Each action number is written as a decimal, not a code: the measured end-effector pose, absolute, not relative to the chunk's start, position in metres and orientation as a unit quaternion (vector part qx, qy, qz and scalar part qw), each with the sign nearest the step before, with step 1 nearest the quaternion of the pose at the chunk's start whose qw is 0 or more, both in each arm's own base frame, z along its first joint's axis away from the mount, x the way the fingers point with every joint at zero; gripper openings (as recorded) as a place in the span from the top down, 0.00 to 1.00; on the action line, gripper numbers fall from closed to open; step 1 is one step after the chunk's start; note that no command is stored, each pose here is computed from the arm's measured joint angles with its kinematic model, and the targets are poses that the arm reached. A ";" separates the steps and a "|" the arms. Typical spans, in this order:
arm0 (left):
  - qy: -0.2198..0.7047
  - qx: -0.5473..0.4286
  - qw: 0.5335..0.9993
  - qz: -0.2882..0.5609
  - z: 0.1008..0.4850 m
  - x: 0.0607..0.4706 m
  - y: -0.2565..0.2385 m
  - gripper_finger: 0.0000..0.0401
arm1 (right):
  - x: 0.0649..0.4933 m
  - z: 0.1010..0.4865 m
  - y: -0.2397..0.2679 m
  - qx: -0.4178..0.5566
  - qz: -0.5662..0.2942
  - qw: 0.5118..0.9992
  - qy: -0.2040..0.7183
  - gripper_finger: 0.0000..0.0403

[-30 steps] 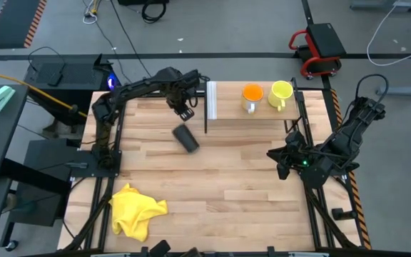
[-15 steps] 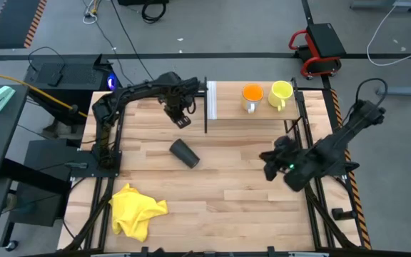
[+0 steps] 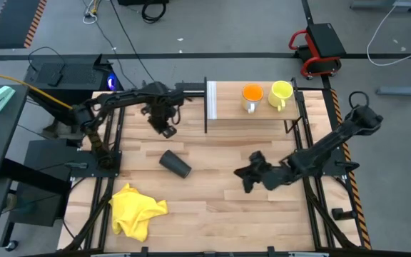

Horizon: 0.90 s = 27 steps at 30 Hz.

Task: Stack small to large cups/mugs on shelf
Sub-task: Put the black cup on the shelf

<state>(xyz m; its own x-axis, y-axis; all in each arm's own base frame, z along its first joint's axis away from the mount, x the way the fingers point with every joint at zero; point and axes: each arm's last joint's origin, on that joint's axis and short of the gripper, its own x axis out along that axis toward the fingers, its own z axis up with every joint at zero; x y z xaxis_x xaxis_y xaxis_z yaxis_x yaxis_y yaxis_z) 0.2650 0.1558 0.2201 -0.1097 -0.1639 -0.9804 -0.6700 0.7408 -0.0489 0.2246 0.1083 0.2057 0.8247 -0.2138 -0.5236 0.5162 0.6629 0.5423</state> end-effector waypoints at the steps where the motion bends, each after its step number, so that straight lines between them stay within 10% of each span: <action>1: 0.716 -0.298 0.594 0.213 0.220 0.259 0.150 0.81 | 0.233 0.202 0.106 0.345 -0.201 0.888 0.229 0.86; 16: 0.741 -0.348 0.545 0.182 0.200 0.225 0.058 0.80 | 0.293 0.177 0.062 0.313 -0.116 0.904 0.269 0.98; 27: 0.683 -0.379 0.609 0.135 0.196 0.253 0.029 0.82 | 0.331 0.165 0.063 0.294 -0.072 0.906 0.296 0.99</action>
<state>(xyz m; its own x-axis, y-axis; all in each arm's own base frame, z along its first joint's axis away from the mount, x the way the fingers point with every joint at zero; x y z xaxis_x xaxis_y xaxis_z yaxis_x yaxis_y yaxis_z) 0.2530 0.0294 0.1965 0.0306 -0.3540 -0.9348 -0.6828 0.6756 -0.2782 0.3312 0.0631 0.1653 0.8140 0.0429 -0.5793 0.3054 0.8168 0.4895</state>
